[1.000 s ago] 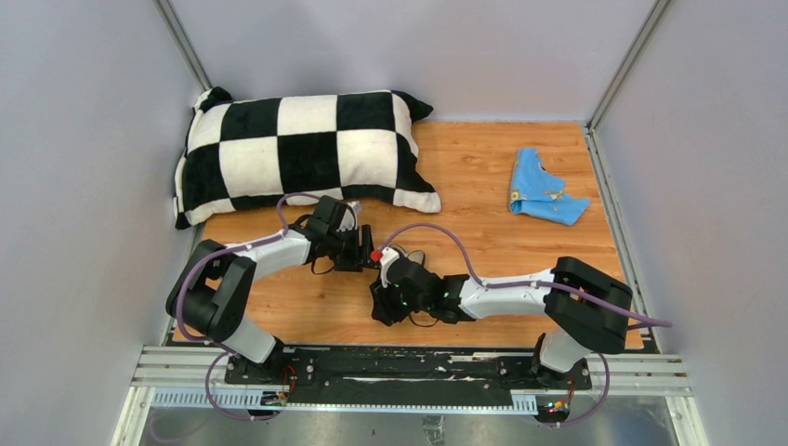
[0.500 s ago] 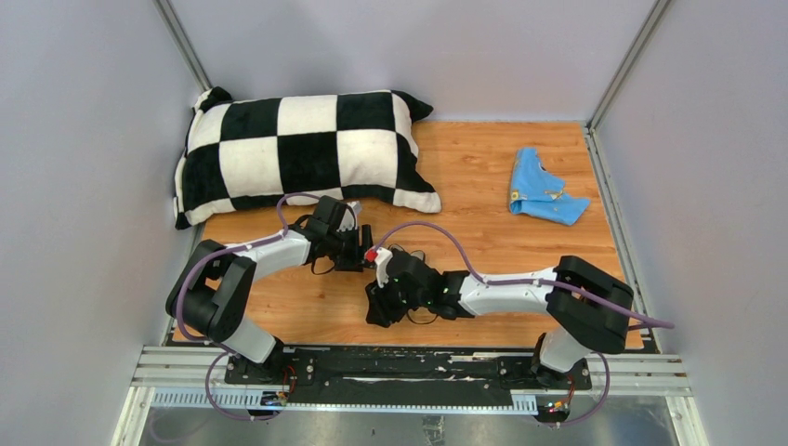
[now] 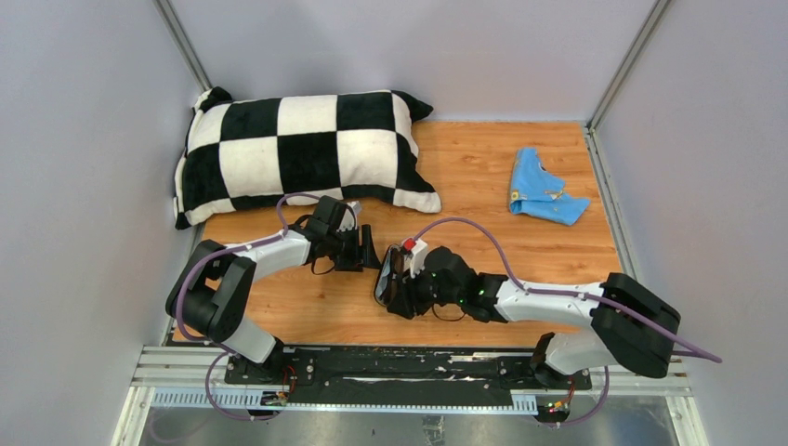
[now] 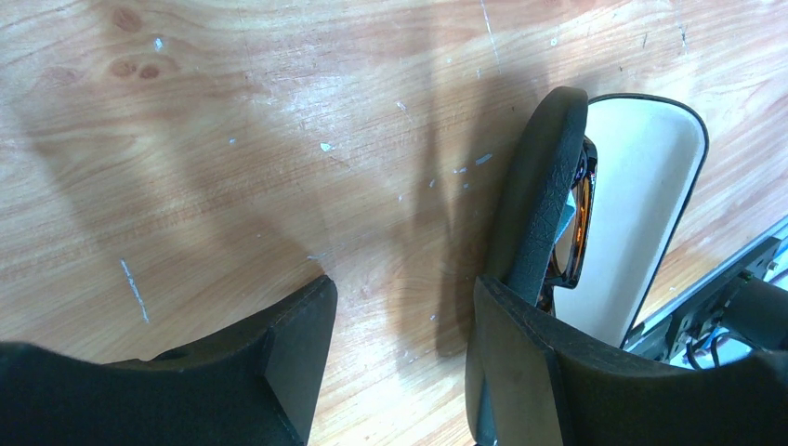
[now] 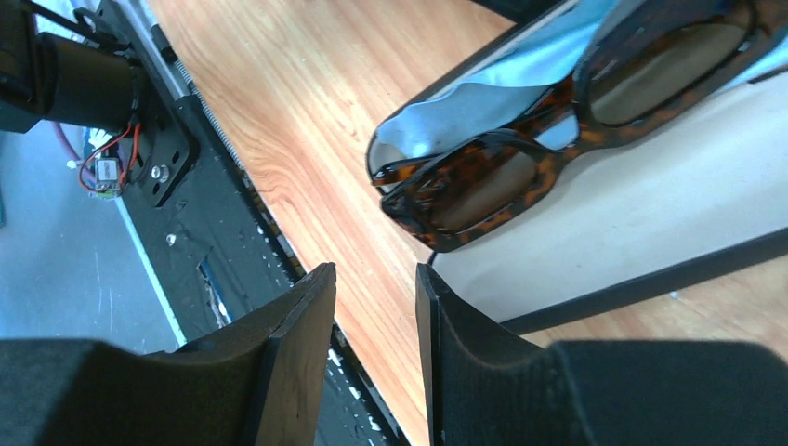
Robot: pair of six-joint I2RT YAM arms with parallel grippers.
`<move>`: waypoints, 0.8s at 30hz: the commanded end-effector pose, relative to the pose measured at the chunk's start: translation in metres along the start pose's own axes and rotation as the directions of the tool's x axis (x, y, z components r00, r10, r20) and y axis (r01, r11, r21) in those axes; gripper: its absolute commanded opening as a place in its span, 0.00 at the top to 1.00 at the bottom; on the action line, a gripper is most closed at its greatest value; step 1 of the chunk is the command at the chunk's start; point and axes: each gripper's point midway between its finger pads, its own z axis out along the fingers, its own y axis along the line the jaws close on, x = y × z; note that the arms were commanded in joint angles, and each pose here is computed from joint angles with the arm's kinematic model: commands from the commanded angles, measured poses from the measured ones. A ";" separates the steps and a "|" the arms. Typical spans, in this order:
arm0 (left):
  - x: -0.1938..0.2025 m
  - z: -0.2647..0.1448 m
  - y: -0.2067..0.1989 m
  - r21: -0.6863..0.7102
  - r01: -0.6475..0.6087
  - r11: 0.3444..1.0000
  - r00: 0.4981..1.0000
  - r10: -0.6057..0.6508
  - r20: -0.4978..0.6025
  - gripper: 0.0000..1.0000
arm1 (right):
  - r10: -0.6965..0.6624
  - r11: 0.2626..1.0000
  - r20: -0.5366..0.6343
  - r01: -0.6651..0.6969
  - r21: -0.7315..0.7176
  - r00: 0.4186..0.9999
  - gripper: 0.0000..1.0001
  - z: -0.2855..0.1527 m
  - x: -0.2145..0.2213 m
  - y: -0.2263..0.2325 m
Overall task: Organize the sunglasses
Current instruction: Place the sunglasses in the sunglasses case, then adjust the sunglasses in the sunglasses case.
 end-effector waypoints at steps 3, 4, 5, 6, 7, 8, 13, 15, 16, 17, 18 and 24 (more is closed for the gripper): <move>0.044 0.002 0.045 -0.168 0.015 0.986 0.992 -0.036 -0.123 0.35 | 0.036 0.999 -0.025 -0.036 -0.001 0.999 0.57 0.006 0.000 -0.003; 0.045 0.003 0.045 -0.167 0.016 0.986 0.992 -0.037 -0.124 0.35 | 0.038 0.999 -0.034 -0.038 -0.009 0.999 0.57 0.008 0.002 -0.003; 0.045 0.003 0.045 -0.166 0.017 0.986 0.991 -0.039 -0.124 0.35 | 0.040 0.999 -0.043 -0.041 -0.016 0.998 0.58 0.010 0.004 -0.002; 0.045 0.003 0.045 -0.165 0.019 0.986 0.992 -0.039 -0.123 0.35 | 0.043 0.999 -0.054 -0.044 -0.024 0.998 0.58 0.012 0.007 -0.002; 0.044 0.003 0.044 -0.163 0.019 0.987 0.992 -0.039 -0.122 0.35 | 0.045 0.998 -0.061 -0.047 -0.032 0.997 0.58 0.013 0.008 -0.001; 0.044 0.003 0.044 -0.162 0.019 0.987 0.992 -0.039 -0.121 0.35 | 0.045 0.998 -0.068 -0.048 -0.039 0.997 0.58 0.014 0.009 0.000; 0.044 0.004 0.044 -0.164 0.019 0.986 0.991 -0.040 -0.124 0.35 | 0.032 0.996 -0.090 -0.039 -0.077 0.995 0.58 0.018 0.009 0.007; 0.044 0.004 0.044 -0.162 0.021 0.986 0.991 -0.042 -0.126 0.35 | 0.027 0.995 -0.100 -0.036 -0.092 0.995 0.58 0.020 0.008 0.010; 0.044 0.005 0.044 -0.161 0.021 0.987 0.991 -0.041 -0.124 0.35 | 0.021 0.994 -0.103 -0.032 -0.101 0.994 0.58 0.021 0.008 0.012; 0.044 0.005 0.045 -0.163 0.022 0.986 0.991 -0.043 -0.125 0.35 | 0.019 0.994 -0.104 -0.030 -0.103 0.994 0.58 0.021 0.008 0.012; 0.044 0.005 0.045 -0.163 0.022 0.986 0.991 -0.043 -0.126 0.35 | 0.019 0.994 -0.107 -0.030 -0.103 0.994 0.57 0.022 0.008 0.012; 0.046 0.008 0.045 -0.157 0.024 0.987 0.990 -0.045 -0.133 0.35 | 0.022 0.995 -0.115 -0.033 -0.095 0.993 0.58 0.025 0.009 0.010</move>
